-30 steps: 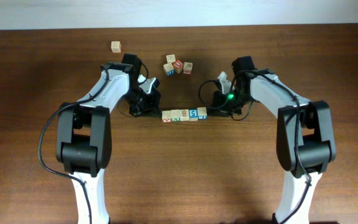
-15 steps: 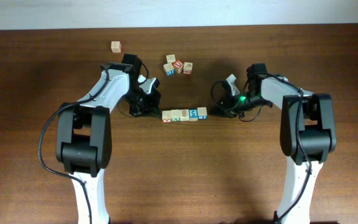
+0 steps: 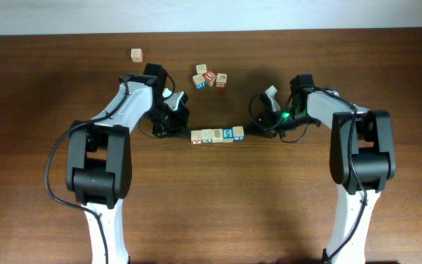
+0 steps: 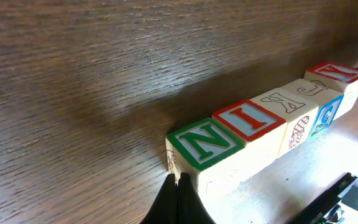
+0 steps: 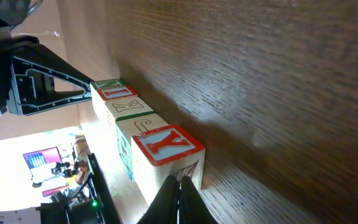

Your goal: Rotate 5 blocks

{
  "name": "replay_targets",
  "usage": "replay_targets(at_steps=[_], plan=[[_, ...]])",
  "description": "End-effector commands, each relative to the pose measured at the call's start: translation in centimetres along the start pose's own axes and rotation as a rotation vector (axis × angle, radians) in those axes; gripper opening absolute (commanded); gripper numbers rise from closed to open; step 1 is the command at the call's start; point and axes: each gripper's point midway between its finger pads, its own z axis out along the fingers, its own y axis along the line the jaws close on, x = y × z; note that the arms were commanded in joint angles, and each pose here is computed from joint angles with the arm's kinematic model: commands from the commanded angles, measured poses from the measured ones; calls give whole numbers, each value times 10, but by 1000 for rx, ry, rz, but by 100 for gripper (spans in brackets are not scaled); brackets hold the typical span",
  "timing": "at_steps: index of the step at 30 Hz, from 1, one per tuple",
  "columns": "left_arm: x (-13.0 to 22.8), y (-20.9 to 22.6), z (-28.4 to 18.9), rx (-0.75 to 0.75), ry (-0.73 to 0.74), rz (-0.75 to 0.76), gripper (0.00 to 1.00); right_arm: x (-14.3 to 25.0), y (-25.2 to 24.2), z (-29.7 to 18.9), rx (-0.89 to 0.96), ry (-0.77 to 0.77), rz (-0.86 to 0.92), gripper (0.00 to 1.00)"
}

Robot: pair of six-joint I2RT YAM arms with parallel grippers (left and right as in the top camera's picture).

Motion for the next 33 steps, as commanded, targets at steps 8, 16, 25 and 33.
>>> replay_targets(at_steps=[8, 16, 25, 33], plan=[[-5, -12, -10, 22, -26, 19, 0, 6, -1, 9, 16, 24, 9, 4], [-5, -12, -10, 22, -26, 19, 0, 6, 5, 11, -13, 29, -8, 5], [-5, -12, -10, 22, -26, 19, 0, 5, 32, 11, -162, 21, -54, 4], [-5, -12, -10, 22, -26, 19, 0, 5, 40, 12, -181, 25, -62, 5]])
